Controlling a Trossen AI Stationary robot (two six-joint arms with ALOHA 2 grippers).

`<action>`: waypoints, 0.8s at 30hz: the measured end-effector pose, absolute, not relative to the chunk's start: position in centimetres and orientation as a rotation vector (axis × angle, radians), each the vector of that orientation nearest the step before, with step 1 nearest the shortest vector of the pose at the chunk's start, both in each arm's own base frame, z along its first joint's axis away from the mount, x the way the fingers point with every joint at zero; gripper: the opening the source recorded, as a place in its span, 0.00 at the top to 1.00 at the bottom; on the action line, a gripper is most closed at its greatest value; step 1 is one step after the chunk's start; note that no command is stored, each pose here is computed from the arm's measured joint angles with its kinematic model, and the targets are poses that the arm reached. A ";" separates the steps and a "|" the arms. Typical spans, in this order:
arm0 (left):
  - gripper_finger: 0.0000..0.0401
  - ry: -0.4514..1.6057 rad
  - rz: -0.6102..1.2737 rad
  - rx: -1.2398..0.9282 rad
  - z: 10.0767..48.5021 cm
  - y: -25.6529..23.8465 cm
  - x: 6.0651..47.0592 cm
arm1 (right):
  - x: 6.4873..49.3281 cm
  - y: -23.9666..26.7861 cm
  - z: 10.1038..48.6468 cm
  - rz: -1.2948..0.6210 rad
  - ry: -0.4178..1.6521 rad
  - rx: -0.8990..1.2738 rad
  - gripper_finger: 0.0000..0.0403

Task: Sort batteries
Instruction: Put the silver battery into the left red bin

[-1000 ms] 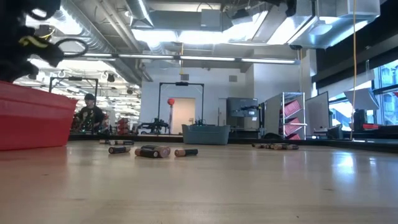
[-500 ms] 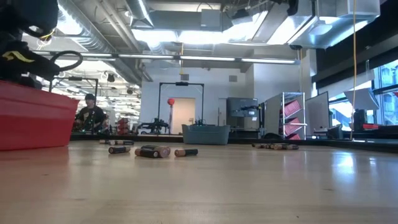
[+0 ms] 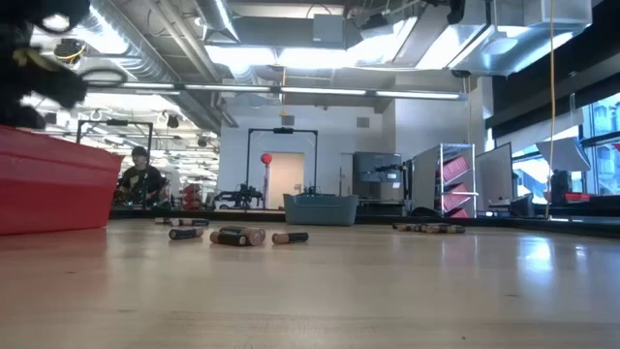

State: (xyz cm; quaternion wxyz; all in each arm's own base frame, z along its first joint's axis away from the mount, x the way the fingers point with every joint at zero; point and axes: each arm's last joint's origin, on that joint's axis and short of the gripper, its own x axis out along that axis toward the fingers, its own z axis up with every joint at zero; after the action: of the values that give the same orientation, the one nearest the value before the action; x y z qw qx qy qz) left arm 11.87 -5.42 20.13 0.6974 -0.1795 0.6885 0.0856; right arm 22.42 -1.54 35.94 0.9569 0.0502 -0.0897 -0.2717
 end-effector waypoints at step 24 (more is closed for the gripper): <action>0.81 0.857 0.648 -0.465 30.0 7.6 23.0 | 22.5 -1.4 36.0 -0.484 -0.194 0.150 0.94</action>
State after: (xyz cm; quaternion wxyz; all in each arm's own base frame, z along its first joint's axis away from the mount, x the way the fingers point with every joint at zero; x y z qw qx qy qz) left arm 22.99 7.56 30.01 0.8334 -0.2195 0.4047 0.3058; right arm 22.51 -1.39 35.95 0.9634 0.0739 -0.0960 -0.2390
